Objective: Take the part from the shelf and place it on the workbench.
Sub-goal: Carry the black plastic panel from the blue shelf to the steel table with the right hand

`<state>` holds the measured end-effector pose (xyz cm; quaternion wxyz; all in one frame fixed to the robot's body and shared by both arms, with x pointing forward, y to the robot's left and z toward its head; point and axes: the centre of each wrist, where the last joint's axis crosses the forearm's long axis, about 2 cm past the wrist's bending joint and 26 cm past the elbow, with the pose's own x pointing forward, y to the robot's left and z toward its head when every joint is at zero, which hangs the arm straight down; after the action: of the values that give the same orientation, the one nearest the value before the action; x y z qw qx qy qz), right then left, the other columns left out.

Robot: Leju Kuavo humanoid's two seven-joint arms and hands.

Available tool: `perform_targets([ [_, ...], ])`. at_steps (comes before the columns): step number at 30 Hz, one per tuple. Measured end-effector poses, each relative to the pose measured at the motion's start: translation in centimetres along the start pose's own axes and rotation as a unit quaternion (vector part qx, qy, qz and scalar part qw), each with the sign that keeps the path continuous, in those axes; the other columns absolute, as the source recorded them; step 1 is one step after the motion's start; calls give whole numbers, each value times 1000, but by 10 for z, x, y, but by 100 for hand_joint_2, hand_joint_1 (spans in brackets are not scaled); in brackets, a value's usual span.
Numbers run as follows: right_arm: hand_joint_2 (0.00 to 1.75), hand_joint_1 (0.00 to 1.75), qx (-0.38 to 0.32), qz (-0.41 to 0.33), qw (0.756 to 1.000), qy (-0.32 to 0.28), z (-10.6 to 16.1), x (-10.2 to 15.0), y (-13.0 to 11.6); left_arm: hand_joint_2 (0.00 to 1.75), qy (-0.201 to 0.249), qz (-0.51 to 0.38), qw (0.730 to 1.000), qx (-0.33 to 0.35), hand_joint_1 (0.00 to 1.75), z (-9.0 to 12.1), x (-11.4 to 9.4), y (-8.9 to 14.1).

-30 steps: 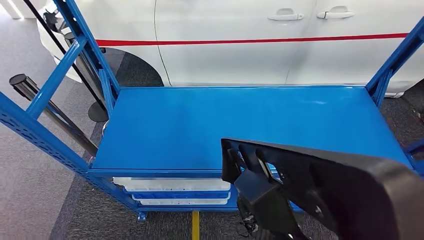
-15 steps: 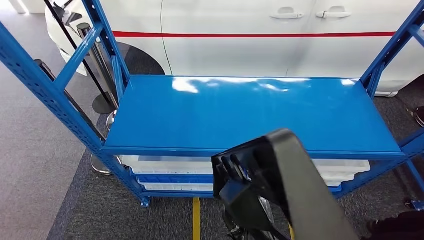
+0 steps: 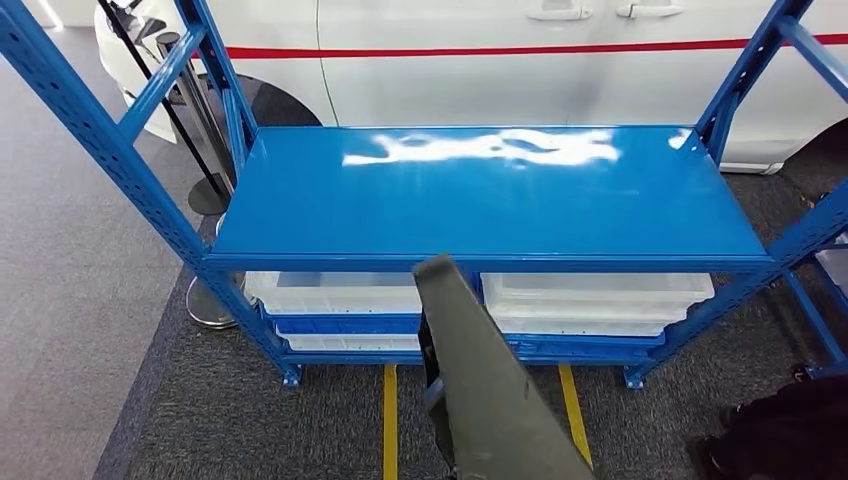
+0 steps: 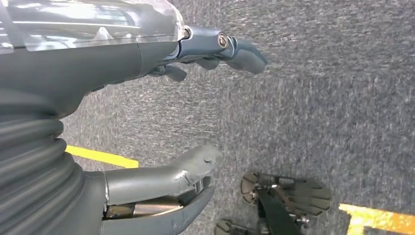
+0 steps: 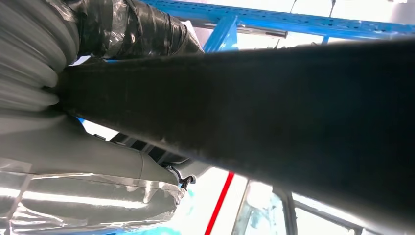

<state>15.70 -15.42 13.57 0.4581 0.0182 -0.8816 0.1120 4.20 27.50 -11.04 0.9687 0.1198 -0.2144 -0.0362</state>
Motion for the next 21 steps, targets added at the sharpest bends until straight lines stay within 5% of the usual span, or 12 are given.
perform_targets([
  [21,175,175,-15,-44,998,46,13,-6,3,175,0,-4,1000,-1,0,-1,0,5],
])
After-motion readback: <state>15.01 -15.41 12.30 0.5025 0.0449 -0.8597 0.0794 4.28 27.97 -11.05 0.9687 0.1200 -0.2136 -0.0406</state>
